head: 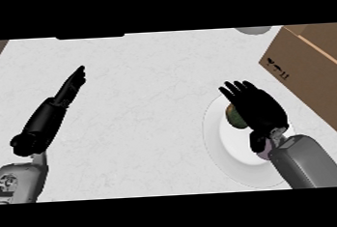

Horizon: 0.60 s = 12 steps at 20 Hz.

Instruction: Pick the squash from the plate and place it in the cardboard box

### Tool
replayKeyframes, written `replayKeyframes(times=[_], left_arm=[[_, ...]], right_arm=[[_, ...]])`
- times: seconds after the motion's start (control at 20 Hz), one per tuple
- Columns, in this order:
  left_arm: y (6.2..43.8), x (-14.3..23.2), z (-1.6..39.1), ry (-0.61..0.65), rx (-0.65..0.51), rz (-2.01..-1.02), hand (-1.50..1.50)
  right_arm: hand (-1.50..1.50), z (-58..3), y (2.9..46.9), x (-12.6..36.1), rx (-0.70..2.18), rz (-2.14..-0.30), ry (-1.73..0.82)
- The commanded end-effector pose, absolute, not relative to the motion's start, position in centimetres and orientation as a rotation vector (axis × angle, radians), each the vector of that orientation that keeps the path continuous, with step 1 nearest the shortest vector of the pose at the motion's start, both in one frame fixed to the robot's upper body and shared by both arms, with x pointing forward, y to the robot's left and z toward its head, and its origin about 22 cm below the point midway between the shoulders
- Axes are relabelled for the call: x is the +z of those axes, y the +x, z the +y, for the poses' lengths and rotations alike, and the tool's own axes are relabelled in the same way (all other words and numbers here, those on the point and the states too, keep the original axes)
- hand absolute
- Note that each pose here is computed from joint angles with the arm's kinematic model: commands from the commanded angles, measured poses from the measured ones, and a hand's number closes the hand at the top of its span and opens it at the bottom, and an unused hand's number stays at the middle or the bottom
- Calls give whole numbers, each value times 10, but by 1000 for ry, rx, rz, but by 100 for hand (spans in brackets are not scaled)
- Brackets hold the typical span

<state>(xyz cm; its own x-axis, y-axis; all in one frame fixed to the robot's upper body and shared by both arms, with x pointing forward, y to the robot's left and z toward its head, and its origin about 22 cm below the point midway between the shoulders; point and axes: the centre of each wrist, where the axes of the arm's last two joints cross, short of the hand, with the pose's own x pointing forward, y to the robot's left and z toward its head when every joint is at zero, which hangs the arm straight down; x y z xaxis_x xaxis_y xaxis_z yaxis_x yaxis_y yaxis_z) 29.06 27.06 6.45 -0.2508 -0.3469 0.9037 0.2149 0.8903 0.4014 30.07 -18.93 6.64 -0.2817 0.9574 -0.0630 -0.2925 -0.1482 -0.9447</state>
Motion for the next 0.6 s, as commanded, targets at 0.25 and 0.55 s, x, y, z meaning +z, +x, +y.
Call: replayKeyframes(times=[0.25, 0.55], left_arm=[[279, 61, 272, 88, -534, -1754, 0], [285, 72, 264, 110, -535, -1753, 0]], right_arm=[[-150, -200, 310, 46, 1609, -1064, -906], [150, -209, 307, 33, 1698, -1152, -847]])
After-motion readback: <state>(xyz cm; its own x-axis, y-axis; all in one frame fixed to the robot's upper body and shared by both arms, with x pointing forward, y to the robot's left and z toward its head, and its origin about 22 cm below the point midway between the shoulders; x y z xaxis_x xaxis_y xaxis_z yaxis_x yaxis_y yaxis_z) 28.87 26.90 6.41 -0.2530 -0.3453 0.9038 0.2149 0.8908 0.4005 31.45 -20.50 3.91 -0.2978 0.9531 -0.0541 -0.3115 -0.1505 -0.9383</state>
